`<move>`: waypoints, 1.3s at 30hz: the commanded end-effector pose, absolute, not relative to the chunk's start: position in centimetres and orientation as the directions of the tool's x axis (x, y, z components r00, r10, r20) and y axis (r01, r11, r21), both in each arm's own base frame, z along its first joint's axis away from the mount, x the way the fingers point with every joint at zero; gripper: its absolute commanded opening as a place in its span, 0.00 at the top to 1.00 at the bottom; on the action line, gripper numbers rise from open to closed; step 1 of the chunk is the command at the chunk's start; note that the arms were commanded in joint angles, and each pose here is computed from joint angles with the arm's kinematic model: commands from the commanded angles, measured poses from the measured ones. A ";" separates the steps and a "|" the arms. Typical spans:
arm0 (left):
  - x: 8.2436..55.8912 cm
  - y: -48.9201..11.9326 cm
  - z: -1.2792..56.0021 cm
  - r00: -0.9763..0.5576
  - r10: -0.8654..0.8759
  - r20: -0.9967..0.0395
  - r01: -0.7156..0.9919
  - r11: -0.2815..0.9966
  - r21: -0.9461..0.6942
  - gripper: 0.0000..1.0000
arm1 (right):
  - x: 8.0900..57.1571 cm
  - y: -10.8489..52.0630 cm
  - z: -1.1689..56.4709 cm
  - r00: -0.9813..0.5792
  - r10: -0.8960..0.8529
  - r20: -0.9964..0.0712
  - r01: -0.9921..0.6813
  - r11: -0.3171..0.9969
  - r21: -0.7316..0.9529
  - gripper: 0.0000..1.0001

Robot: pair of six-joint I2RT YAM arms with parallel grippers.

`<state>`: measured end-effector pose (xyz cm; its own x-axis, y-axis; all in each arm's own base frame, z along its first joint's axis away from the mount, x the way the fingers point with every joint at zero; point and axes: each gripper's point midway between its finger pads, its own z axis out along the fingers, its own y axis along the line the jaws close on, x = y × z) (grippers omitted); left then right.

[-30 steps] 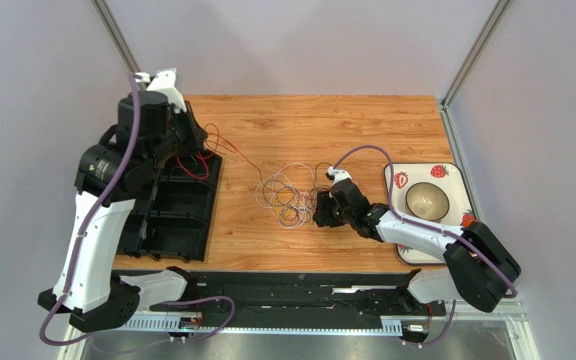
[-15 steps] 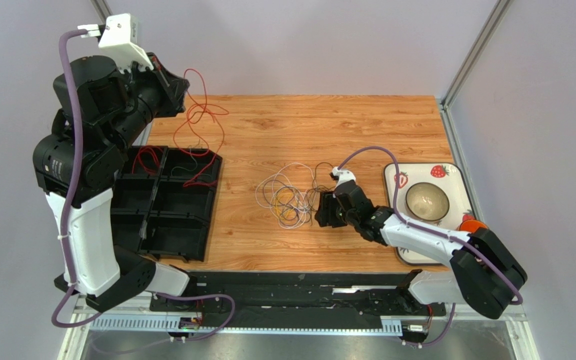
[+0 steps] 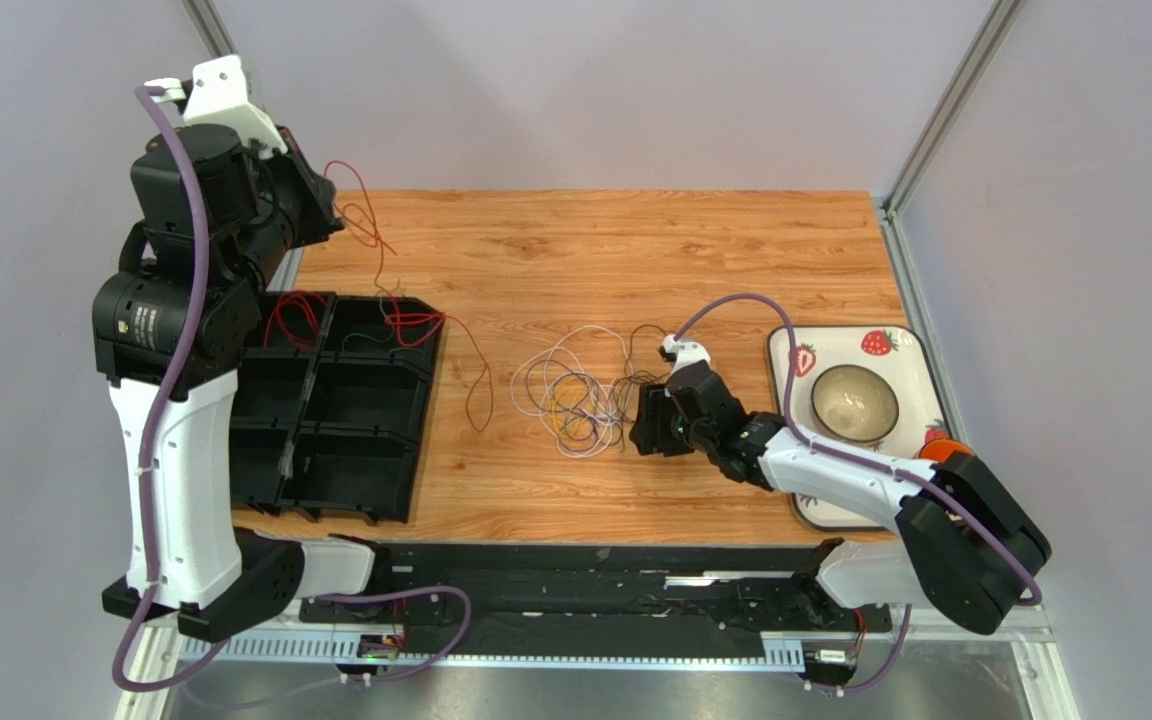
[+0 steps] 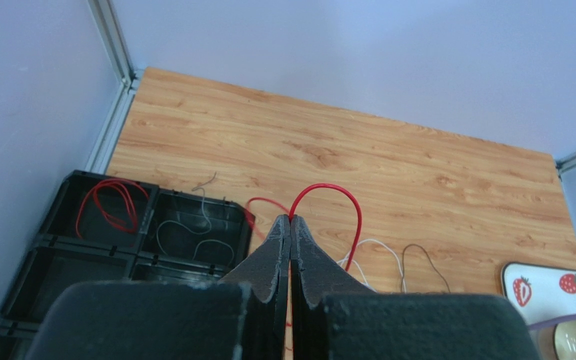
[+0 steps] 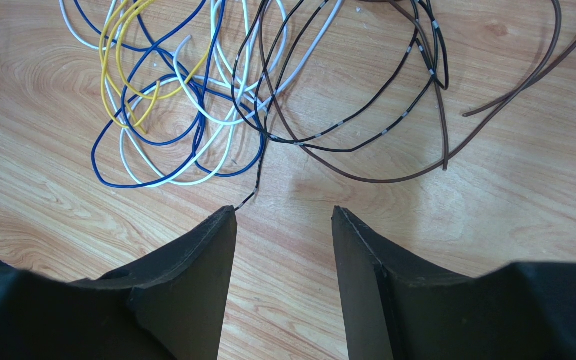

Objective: Untangle the cables

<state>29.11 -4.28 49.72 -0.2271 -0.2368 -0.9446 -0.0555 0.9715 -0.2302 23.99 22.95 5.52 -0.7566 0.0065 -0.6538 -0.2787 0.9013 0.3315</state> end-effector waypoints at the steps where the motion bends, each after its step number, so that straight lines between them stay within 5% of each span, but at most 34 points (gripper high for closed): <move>1: 29.8 -3.4 51.1 -0.165 -0.252 -0.953 -0.068 0.967 -0.244 1.00 | 25.3 23.6 7.0 -0.725 0.044 -0.687 -0.276 0.895 0.349 0.46; 14: 34.3 5.2 50.7 -0.016 -0.376 -0.927 -0.303 0.885 -0.354 1.00 | 25.2 23.8 6.8 -0.729 0.038 -0.683 -0.283 0.892 0.352 0.47; 24: 38.8 12.8 40.8 -0.086 -0.402 -0.912 -0.562 0.775 -0.289 1.00 | 25.2 24.2 6.5 -0.741 0.020 -0.672 -0.295 0.889 0.351 0.47; 39: 42.5 19.6 30.7 -0.196 -0.497 -0.845 -0.679 0.691 -0.249 1.00 | 25.3 24.6 5.7 -0.770 -0.013 -0.638 -0.291 0.897 0.332 0.48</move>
